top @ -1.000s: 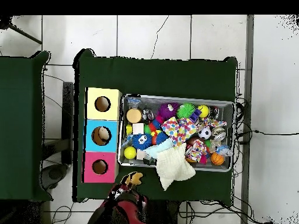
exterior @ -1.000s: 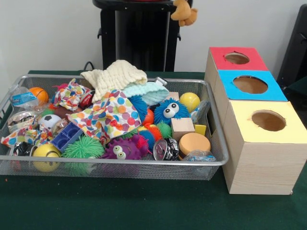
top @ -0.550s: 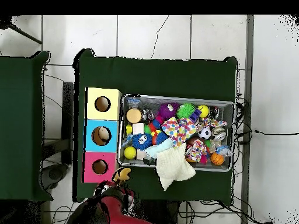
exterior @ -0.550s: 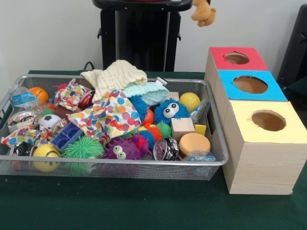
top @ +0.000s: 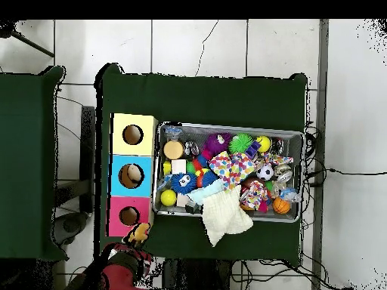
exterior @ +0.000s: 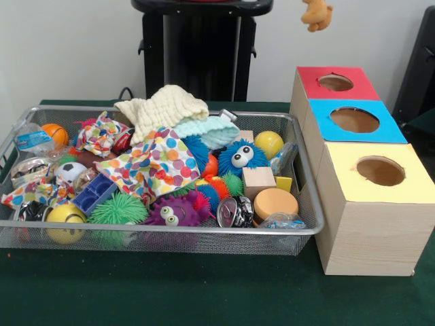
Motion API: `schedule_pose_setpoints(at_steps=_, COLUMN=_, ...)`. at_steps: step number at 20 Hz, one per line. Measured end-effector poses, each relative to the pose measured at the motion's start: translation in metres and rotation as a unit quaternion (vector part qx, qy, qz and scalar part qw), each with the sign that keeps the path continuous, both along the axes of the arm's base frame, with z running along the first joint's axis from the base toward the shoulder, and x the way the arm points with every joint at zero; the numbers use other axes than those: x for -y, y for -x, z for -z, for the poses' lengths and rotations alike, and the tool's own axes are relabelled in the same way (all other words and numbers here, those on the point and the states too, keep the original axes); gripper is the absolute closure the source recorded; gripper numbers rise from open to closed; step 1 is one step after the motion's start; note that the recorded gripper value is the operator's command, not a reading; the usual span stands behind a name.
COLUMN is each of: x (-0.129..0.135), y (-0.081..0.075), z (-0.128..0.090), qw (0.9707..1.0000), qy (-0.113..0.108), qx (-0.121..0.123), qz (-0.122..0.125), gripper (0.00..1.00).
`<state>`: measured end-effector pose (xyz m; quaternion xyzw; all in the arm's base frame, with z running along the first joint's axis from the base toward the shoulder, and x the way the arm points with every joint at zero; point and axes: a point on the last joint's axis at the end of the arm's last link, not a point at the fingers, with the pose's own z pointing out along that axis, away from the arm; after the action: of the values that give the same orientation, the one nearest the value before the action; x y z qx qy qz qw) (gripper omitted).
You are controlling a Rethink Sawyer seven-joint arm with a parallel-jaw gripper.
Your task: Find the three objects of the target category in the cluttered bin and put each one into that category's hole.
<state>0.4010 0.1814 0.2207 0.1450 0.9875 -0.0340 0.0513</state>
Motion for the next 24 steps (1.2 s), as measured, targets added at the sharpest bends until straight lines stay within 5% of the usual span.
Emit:
schedule_pose_setpoints(at_steps=8, x=-0.023, y=0.02, z=-0.004, qw=1.0, qy=0.002, qx=-0.001, qz=-0.005, gripper=1.0)
schedule_pose_setpoints(at_steps=15, x=-0.025, y=0.019, z=-0.008, qw=0.9995, qy=-0.004, qx=0.004, qz=0.031, gripper=1.0)
schedule_pose_setpoints(at_steps=24, x=-0.019, y=0.018, z=-0.009, qw=0.9991, qy=-0.004, qx=0.005, qz=0.041, gripper=1.0)
